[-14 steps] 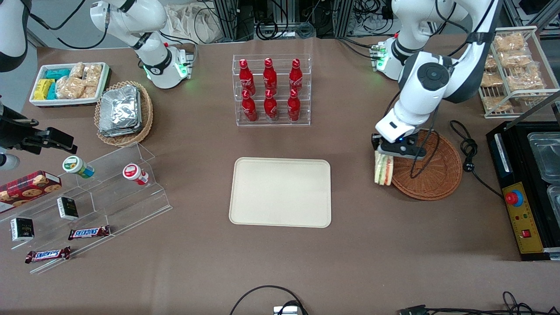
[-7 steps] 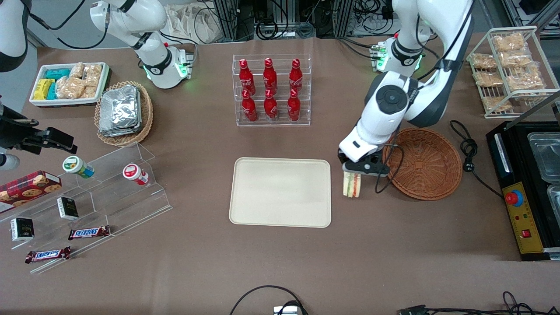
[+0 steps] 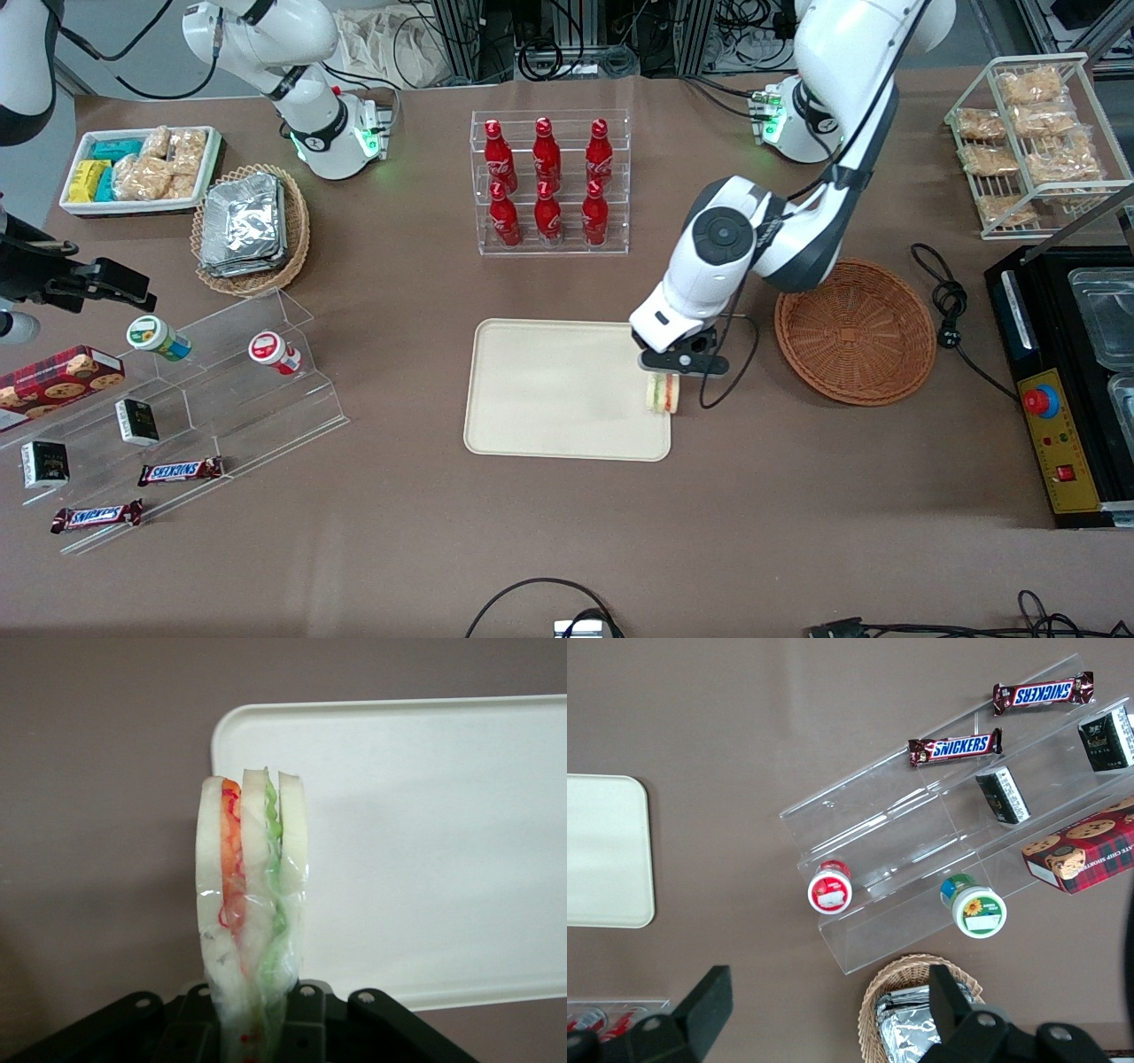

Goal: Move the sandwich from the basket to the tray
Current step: 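Lower the sandwich onto the tray and open the left gripper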

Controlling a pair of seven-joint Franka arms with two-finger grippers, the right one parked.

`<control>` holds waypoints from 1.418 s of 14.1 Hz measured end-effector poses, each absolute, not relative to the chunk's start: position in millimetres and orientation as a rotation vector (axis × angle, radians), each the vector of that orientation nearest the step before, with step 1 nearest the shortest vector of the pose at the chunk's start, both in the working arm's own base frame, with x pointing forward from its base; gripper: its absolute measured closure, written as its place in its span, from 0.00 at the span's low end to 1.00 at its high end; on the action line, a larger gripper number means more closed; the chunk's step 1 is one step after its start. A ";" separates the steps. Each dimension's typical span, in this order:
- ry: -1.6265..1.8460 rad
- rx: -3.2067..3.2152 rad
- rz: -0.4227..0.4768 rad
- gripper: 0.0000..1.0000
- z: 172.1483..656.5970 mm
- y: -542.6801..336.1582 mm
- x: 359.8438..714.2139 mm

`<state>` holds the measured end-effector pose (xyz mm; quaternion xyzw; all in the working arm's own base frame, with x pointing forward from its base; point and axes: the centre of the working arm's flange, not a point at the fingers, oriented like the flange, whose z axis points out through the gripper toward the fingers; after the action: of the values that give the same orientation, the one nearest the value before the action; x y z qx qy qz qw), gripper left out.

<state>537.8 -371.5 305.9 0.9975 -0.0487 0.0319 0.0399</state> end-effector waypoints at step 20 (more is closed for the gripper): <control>-0.188 3.109 0.021 0.58 218.1 -407.9 554.0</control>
<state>554.0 -407.9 218.1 0.9981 -0.0603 0.0067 0.0134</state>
